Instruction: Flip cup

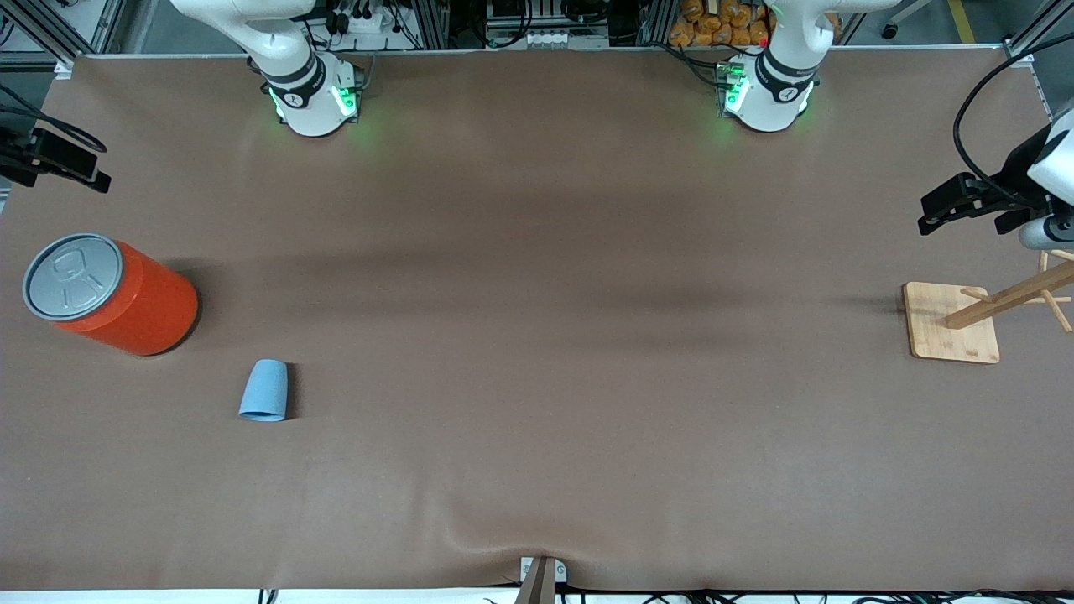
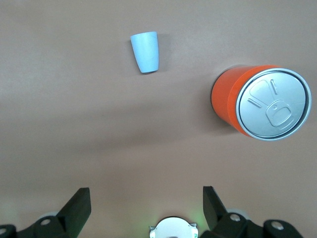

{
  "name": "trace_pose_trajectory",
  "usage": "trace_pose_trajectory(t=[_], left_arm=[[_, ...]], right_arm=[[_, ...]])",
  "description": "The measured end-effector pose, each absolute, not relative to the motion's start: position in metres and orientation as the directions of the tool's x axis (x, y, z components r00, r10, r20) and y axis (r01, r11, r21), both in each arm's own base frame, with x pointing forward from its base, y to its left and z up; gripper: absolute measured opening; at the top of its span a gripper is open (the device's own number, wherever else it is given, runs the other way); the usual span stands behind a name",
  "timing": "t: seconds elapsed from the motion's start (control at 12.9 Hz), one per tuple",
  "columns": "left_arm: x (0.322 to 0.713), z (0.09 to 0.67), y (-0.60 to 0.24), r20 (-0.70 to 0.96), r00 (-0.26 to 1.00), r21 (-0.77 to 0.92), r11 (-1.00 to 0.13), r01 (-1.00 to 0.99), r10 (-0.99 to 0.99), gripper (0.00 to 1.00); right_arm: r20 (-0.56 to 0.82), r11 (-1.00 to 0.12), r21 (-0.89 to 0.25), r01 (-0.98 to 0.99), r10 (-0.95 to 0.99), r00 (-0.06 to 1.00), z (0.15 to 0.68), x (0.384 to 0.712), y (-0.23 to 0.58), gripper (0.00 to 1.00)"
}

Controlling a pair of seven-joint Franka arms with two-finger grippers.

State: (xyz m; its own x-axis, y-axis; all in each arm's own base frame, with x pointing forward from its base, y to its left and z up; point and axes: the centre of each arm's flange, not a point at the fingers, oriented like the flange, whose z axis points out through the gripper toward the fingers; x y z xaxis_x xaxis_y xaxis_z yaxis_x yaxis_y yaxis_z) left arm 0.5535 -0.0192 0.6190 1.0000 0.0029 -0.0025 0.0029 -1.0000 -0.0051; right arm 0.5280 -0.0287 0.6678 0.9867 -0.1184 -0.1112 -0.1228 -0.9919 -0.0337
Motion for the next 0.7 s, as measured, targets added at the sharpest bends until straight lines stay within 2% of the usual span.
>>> trace_pose_trajectory(t=[0.39, 0.7], left_arm=[[0.553, 0.619, -0.019, -0.002, 1.000, -0.005, -1.000, 0.003, 0.003, 1.00], [0.553, 0.619, -0.019, -0.002, 1.000, -0.005, -1.000, 0.003, 0.003, 1.00]], right_arm=[[-0.087, -0.991, -0.021, -0.129, -0.126, 0.988, 0.666, 0.532, -0.032, 1.00], [-0.083, -0.990, -0.020, -0.137, -0.135, 0.987, 0.641, 0.542, -0.035, 1.00]])
